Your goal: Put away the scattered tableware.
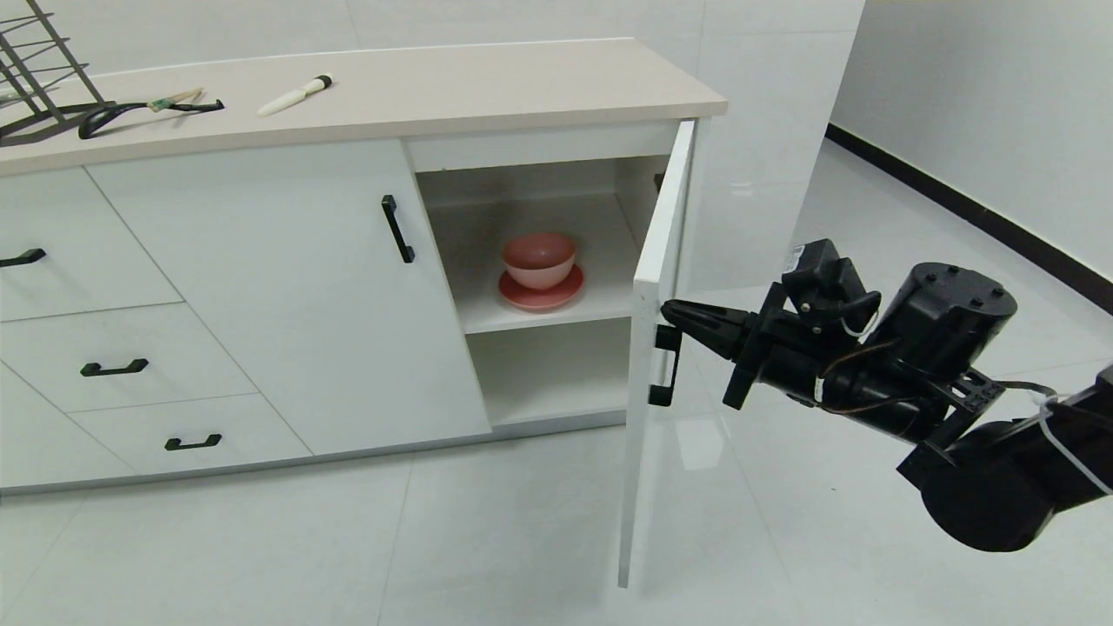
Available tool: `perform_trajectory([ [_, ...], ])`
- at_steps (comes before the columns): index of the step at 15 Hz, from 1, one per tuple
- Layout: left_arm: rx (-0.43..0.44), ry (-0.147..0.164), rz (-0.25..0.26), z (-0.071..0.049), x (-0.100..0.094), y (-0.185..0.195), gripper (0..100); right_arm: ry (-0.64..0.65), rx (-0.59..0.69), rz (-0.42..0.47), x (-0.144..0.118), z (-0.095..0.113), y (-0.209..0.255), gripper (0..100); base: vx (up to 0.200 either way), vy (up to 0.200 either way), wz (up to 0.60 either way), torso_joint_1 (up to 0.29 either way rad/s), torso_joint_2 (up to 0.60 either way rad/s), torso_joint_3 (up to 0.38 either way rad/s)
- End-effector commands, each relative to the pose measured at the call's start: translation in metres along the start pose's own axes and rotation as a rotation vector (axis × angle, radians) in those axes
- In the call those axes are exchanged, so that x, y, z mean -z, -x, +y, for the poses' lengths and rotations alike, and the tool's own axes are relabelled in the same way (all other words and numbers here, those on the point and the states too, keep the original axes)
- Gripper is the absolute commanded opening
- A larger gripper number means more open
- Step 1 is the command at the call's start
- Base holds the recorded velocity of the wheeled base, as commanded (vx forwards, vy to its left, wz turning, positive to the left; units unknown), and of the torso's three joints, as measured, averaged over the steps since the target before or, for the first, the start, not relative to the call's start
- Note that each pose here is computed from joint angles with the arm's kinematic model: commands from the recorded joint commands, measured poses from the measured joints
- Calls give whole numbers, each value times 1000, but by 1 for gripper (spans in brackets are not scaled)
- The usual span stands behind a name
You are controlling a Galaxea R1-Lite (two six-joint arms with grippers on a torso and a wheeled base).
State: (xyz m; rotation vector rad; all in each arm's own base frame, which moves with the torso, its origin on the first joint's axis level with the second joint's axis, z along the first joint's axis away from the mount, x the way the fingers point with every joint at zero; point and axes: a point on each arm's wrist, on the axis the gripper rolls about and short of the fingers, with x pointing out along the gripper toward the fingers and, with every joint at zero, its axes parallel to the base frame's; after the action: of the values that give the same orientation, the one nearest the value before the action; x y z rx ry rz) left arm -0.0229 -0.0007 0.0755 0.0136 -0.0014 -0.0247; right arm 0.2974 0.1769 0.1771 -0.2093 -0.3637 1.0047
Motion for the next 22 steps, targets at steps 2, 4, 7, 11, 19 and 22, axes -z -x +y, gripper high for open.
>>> perform_trajectory([
  [2, 0, 0, 1, 0, 0, 0, 100, 9, -6, -37, 8, -6, -25, 0, 0, 0, 0, 0, 0, 0],
  [4, 0, 0, 1, 0, 0, 0, 100, 10, -18, -74, 12, -7, -43, 0, 0, 0, 0, 0, 0, 0],
  [7, 0, 0, 1, 0, 0, 0, 100, -2, -52, -88, 28, 2, -67, 0, 0, 0, 0, 0, 0, 0],
  [11, 0, 0, 1, 0, 0, 0, 100, 5, -90, -170, 44, 15, -109, 0, 0, 0, 0, 0, 0, 0],
  [19, 0, 8, 1, 0, 0, 0, 100, 5, -1, -244, 51, 8, -134, 0, 0, 0, 0, 0, 0, 0],
  [22, 0, 8, 1, 0, 0, 0, 100, -14, 11, -227, 50, 7, -128, 0, 0, 0, 0, 0, 0, 0],
])
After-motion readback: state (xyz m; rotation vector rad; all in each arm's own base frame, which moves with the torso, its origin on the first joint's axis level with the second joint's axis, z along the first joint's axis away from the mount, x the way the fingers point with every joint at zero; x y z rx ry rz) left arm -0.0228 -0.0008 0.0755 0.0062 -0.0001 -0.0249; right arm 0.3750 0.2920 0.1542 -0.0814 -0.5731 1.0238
